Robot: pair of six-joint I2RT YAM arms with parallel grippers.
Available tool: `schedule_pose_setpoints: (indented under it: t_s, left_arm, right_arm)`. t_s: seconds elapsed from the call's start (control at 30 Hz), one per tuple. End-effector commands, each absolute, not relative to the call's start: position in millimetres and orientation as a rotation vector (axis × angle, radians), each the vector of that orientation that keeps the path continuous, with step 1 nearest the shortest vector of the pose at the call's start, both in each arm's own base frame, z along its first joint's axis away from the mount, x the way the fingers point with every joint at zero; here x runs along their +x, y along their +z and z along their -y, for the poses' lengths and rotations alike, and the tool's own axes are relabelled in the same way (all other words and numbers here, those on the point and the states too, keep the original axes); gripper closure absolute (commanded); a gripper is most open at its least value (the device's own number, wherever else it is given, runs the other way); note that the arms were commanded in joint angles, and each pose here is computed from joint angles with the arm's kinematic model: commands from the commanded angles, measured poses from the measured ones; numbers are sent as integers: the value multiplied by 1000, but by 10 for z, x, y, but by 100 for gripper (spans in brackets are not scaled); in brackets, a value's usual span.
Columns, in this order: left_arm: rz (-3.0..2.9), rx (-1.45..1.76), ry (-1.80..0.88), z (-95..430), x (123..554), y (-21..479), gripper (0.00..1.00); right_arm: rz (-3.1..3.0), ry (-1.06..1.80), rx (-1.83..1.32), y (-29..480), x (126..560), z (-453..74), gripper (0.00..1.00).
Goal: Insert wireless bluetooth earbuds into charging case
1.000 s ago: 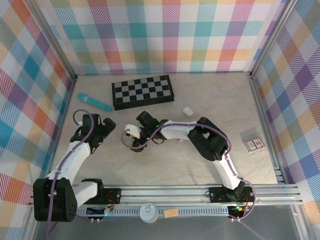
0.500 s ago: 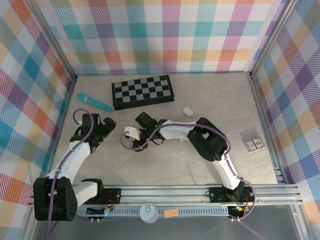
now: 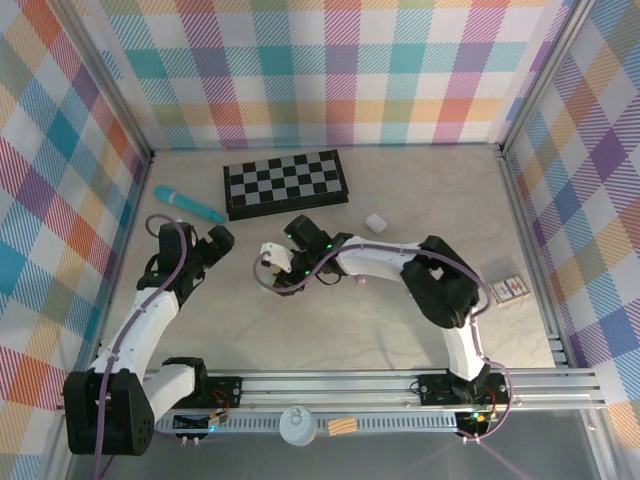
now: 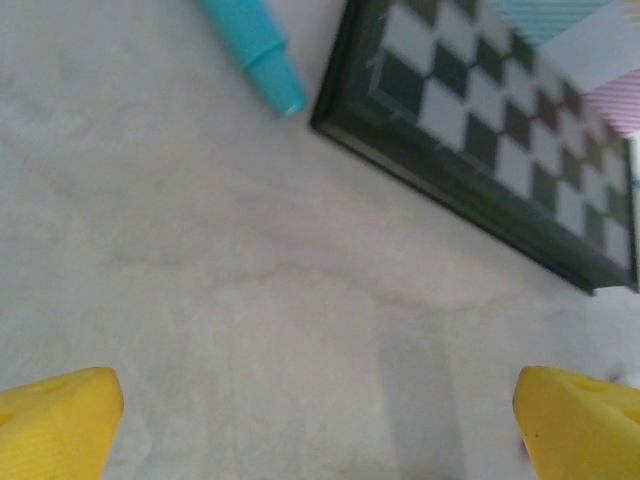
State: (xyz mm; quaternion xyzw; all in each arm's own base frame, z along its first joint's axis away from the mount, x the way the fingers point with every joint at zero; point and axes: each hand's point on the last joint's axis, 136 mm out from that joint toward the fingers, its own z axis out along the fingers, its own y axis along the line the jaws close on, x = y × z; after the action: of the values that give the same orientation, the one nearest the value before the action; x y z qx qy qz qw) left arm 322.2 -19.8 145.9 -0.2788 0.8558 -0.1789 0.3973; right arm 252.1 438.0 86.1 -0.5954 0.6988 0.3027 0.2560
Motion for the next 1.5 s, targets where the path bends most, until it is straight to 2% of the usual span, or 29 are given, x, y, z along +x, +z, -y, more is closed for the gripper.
schedule_pose_setpoints:
  t_s: [0.0,0.17,0.33,0.5,0.63,0.9,1.3,1.47]
  left_arm:
    - [-2055,-481,-492,413,3353,1798,0]
    - [-1945,-104,-560,970,3410,2143,0]
    - [-1798,363,-647,1721,3241,2286,0]
    - [-1540,677,-798,2252,2920,2488,0]
    - [-1459,870,-883,2546,2710,2459,0]
    - [-1389,1109,-927,2874,2467,2384,0]
    - [-1302,1208,-1139,3116,2259,2699,0]
    - [-1291,1224,-1207,3126,2174,2760,9]
  right_arm:
    - [-1891,815,-1516,1198,2655,-4140,64]
    - [-1958,778,-1353,1474,2847,-3574,64]
    - [-1998,735,-1248,1738,2902,-3044,64]
    - [-2009,672,-1224,1942,2886,-2745,64]
    - [-1983,662,-1221,2139,2845,-2649,64]
    - [-1867,828,-1286,2521,2573,-2714,65]
    - [-1693,1036,-1343,2893,2236,-2813,66]
    - [-1673,1073,-1359,2921,2184,-2802,67]
